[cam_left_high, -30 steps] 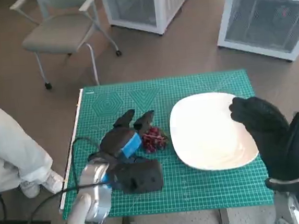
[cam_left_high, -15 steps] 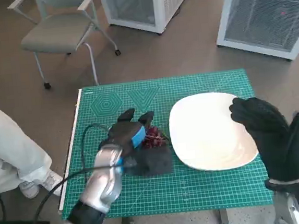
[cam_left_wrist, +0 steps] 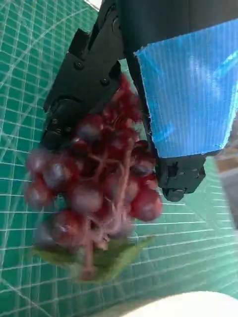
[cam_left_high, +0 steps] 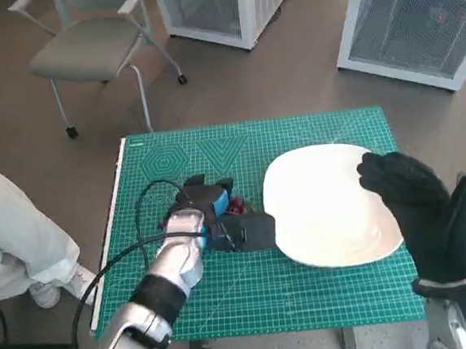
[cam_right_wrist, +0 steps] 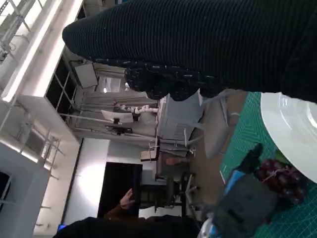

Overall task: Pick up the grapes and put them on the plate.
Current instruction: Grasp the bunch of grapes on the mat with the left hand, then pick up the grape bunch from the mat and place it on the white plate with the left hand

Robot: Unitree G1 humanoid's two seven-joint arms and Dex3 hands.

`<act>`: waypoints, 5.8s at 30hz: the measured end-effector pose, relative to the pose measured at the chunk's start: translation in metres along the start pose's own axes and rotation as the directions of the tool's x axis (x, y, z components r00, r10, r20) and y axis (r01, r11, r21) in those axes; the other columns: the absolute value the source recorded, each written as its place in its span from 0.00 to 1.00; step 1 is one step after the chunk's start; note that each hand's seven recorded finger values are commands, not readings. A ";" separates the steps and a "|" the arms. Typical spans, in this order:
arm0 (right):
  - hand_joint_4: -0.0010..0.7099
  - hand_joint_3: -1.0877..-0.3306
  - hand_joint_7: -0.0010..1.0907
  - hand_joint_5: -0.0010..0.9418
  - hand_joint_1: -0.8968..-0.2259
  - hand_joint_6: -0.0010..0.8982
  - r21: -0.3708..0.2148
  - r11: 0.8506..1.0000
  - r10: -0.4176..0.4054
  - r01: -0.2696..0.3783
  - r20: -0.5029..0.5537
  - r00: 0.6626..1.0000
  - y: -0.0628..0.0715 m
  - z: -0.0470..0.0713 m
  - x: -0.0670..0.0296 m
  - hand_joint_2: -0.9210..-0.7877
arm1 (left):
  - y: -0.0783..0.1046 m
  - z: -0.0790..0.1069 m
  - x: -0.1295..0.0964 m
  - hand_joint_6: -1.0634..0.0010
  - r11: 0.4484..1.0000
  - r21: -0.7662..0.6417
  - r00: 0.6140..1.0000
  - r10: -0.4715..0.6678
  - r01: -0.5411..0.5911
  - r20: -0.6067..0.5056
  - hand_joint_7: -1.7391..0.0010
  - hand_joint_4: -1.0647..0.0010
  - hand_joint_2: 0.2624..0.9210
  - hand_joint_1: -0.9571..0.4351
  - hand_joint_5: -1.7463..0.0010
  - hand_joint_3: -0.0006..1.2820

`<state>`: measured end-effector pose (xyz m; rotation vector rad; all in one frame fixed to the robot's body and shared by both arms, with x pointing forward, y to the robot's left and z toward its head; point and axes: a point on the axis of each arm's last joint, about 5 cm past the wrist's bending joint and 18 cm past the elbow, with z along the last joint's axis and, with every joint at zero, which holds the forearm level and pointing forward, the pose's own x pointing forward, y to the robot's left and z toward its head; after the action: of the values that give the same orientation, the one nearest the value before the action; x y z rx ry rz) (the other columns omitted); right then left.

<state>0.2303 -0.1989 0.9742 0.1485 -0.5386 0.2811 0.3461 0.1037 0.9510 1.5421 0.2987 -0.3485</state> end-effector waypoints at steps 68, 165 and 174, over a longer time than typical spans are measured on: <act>0.56 0.61 0.95 0.93 0.85 0.22 0.004 1.000 -0.009 0.009 -0.001 1.000 0.000 -0.004 0.0014 0.00 | 0.003 -0.018 -0.001 0.57 0.990 -0.071 0.986 0.130 -0.123 0.102 0.98 0.71 0.73 0.95 0.00 0.59; 0.56 0.60 0.94 0.93 0.85 0.24 -0.042 0.996 -0.078 0.080 0.046 0.996 -0.005 0.010 -0.0099 0.00 | 0.104 0.106 -0.069 0.54 0.900 -0.265 0.644 0.434 -0.347 0.631 0.18 0.54 0.82 0.69 0.21 0.34; 0.56 0.61 0.94 0.93 0.84 0.24 -0.044 0.995 -0.086 0.089 0.050 0.995 -0.005 0.010 -0.0102 0.00 | 0.100 0.107 -0.063 0.60 0.909 -0.309 0.653 0.416 -0.279 0.633 0.39 0.60 0.98 0.75 0.22 0.22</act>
<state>0.2187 -0.2075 0.9767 0.1345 -0.5844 0.1800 0.3255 -0.0014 1.0688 1.1462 -0.5496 -0.5436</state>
